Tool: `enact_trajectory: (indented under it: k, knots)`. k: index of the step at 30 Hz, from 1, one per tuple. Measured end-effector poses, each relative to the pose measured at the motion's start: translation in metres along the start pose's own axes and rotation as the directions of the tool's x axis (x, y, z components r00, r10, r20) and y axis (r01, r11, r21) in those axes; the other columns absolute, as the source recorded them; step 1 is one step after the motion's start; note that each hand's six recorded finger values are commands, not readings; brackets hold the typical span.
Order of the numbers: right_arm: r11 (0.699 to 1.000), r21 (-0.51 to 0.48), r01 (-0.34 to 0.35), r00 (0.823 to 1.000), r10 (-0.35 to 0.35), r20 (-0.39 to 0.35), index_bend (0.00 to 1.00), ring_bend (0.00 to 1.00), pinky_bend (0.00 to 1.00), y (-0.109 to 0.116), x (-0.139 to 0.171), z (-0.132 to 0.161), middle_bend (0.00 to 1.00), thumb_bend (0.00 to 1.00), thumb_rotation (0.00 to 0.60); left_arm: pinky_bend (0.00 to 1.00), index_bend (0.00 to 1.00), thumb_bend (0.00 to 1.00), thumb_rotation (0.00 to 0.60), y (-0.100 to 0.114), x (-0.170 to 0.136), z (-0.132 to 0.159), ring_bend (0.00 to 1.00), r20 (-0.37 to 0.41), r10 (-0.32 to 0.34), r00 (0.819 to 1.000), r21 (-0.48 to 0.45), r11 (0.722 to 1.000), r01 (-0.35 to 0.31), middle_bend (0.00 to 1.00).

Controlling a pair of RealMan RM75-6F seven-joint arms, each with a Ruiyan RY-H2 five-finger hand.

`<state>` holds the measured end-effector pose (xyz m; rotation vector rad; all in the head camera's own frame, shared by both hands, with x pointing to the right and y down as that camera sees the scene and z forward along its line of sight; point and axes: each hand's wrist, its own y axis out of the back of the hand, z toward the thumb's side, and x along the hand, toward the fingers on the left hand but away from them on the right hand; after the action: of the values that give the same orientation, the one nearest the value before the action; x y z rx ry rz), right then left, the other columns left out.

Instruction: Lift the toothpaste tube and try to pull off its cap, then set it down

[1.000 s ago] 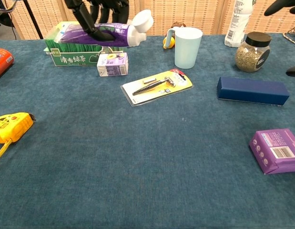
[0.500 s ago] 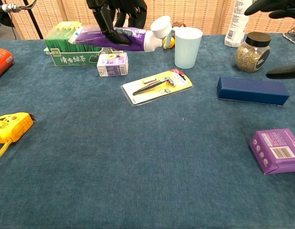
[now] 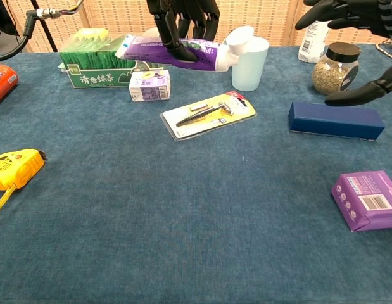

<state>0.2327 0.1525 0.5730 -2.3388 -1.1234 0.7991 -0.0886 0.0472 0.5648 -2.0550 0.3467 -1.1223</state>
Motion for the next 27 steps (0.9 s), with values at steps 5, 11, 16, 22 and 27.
enact_trajectory:
  k: [5,11,16,22,27]
  knots:
    - [1.0,0.003,-0.007,1.0,0.007,-0.002,0.31,0.0,0.0,-0.003,-0.005,0.0,0.0,0.0,0.6,0.53,0.64,0.44,0.6,0.0,0.006,0.005,0.53,-0.013,-0.007,1.0,0.006,1.0,0.007,0.56]
    - [1.0,0.006,-0.007,1.0,0.007,0.002,0.27,0.0,0.0,-0.005,-0.007,-0.001,0.0,0.0,0.6,0.53,0.64,0.44,0.6,-0.002,0.011,0.008,0.53,-0.026,-0.017,1.0,0.019,1.0,0.018,0.56]
    - [1.0,0.002,-0.012,1.0,0.012,-0.007,0.25,0.0,0.0,-0.007,-0.01,0.002,0.0,0.0,0.6,0.53,0.64,0.44,0.6,-0.004,0.014,0.011,0.53,-0.029,-0.023,0.999,0.024,0.999,0.023,0.56]
    - [1.0,-0.009,-0.021,1.0,0.021,-0.018,0.25,0.0,0.0,-0.012,-0.015,0.006,0.0,0.0,0.6,0.53,0.64,0.44,0.6,-0.005,0.018,0.015,0.53,-0.03,-0.024,0.999,0.029,0.999,0.025,0.56]
    - [1.0,-0.011,-0.026,0.999,0.026,-0.024,0.25,0.0,0.0,-0.015,-0.017,0.009,0.0,0.0,0.6,0.53,0.64,0.44,0.6,-0.007,0.02,0.018,0.53,-0.032,-0.025,0.999,0.038,0.999,0.026,0.56]
